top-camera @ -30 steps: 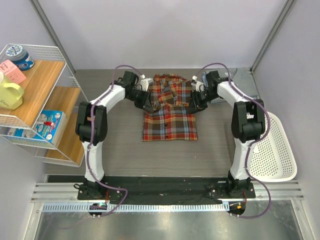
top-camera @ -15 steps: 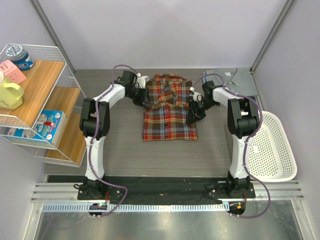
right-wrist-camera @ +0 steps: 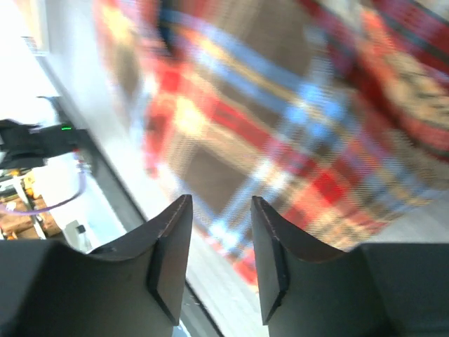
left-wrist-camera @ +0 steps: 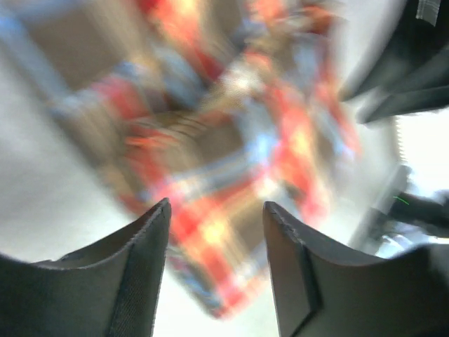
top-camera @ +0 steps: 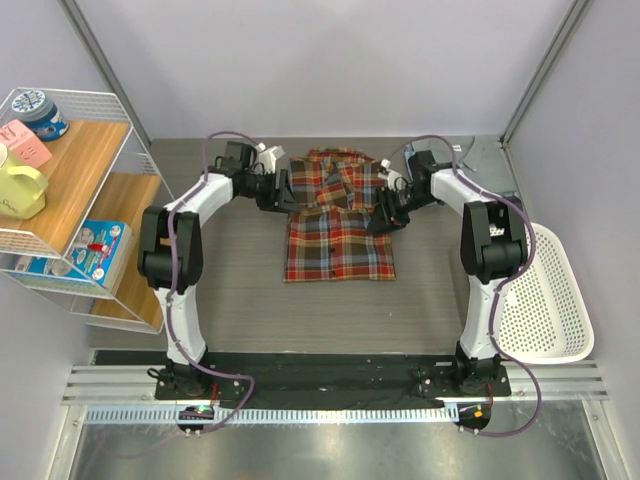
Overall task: Fold and stack the long sleeve shirts
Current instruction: Fold the shirt
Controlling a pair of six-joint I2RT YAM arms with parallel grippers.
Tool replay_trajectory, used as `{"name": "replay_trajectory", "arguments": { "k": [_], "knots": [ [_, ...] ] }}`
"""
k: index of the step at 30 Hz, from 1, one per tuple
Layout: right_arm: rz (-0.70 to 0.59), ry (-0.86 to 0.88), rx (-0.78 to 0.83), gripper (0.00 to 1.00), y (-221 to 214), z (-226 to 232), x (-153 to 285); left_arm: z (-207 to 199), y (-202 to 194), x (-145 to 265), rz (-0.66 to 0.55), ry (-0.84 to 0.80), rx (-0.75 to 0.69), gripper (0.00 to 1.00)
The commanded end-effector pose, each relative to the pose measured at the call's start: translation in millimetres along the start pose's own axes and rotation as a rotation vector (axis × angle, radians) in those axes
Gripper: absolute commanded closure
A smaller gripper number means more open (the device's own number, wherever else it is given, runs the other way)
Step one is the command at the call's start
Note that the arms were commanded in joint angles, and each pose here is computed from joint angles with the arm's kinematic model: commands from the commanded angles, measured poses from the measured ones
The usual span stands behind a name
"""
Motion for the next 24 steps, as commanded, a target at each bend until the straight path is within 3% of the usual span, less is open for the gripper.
{"name": "replay_trajectory", "arguments": {
  "k": [1,4,5,8,10,18,21,24],
  "knots": [
    [-0.067,0.166,0.028,0.53,2.9,54.8,20.8,-75.0,-39.1,20.0,0.089,-0.294,0.074,0.33],
    [-0.005,0.225,-0.068,0.43,-28.2,71.8,5.2,-95.4,-74.8,12.4,0.16,-0.349,0.083,0.18],
    [-0.016,0.239,-0.054,0.35,-29.8,73.8,0.4,-98.9,-82.2,9.1,0.178,-0.359,0.084,0.16],
    [0.01,0.257,-0.069,0.3,-41.0,78.6,-14.7,-106.6,-97.3,-4.0,0.218,-0.382,0.125,0.1],
    [0.025,0.27,-0.067,0.23,-44.5,80.5,-21.6,-104.9,-104.4,-14.0,0.236,-0.382,0.155,0.0],
    [0.107,0.188,-0.263,0.17,-84.9,-5.9,-53.1,-23.1,-139.3,-42.6,0.282,-0.265,0.369,0.0],
    [0.136,0.166,-0.297,0.18,-98.1,-19.1,-52.8,-15.3,-143.1,-41.8,0.284,-0.26,0.352,0.0],
    [0.137,0.223,-0.297,0.18,-97.5,-1.6,-41.6,-34.5,-137.5,-26.0,0.261,-0.321,0.271,0.0]
  ]
}}
Point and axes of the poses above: each gripper's point midway between its finger pads, its own x axis back along the fingers, its own z axis along the line the jaws close on, y = z × x, the point moved 5 cm from there along x, back along the fingers, and after that the axes turned 4 degrees about x, right-handed, at the moved point
